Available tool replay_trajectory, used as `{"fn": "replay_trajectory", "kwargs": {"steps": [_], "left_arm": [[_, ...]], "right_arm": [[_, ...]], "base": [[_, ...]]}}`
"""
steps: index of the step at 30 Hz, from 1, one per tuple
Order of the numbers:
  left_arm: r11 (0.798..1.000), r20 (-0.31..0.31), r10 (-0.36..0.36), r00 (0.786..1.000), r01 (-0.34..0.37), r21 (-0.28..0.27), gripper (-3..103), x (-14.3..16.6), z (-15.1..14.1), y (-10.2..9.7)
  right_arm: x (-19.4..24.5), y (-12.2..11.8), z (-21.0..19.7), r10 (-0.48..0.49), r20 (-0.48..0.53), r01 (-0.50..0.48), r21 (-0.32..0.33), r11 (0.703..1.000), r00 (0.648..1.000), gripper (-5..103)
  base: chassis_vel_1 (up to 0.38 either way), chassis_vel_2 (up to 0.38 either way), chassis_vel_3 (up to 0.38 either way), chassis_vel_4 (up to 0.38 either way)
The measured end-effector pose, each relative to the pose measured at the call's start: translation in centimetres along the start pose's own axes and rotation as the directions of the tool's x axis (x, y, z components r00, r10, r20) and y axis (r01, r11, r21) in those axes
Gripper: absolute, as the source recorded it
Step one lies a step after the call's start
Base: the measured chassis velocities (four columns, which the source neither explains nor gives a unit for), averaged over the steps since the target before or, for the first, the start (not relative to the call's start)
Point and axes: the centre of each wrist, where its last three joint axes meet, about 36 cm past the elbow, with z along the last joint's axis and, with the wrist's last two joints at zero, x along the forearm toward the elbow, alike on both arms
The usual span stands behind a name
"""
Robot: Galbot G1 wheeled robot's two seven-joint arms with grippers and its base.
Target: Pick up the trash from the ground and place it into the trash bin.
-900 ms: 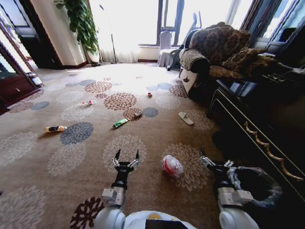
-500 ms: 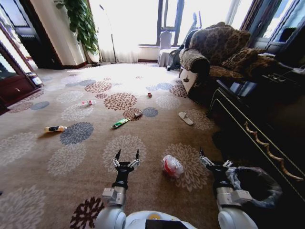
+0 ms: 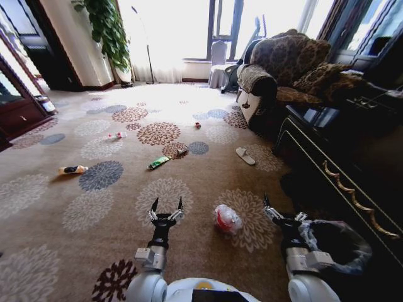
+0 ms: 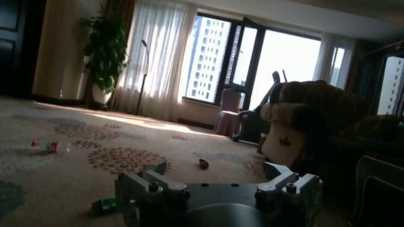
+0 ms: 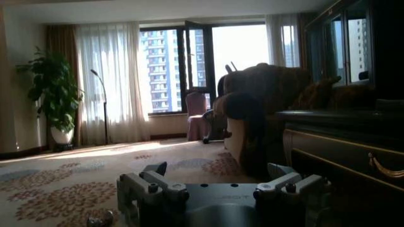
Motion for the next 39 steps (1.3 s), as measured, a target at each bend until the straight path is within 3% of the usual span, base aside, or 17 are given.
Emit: {"fn": "replay_trajectory", "kwargs": {"steps": [18,28,39], "left_arm": [[1.000,-0.019,-0.009,1.000,0.009,0.019,100,-0.17,0.70,0.03],[1.000,-0.025,-0.012,1.000,0.013,0.022,100,-0.17,0.71,0.12],[1.000,-0.035,-0.013,0.999,0.014,0.028,100,-0.08,0.82,-0.08]], "right_arm": [[0.60,-0.04,0.00,0.009,0.011,-0.009,0.010,1.000,1.000,100],[0.46,-0.19,0.13,0.006,0.014,-0.006,0.013,1.000,1.000,100],[0.63,-0.42,0.55,0.011,0.018,-0.011,0.015,1.000,1.000,100]], "base": [[-0.155,-0.175,0.171,0.156],[0.001,-0.034,0.000,0.046],[-0.069,-0.244,0.072,0.229]]}}
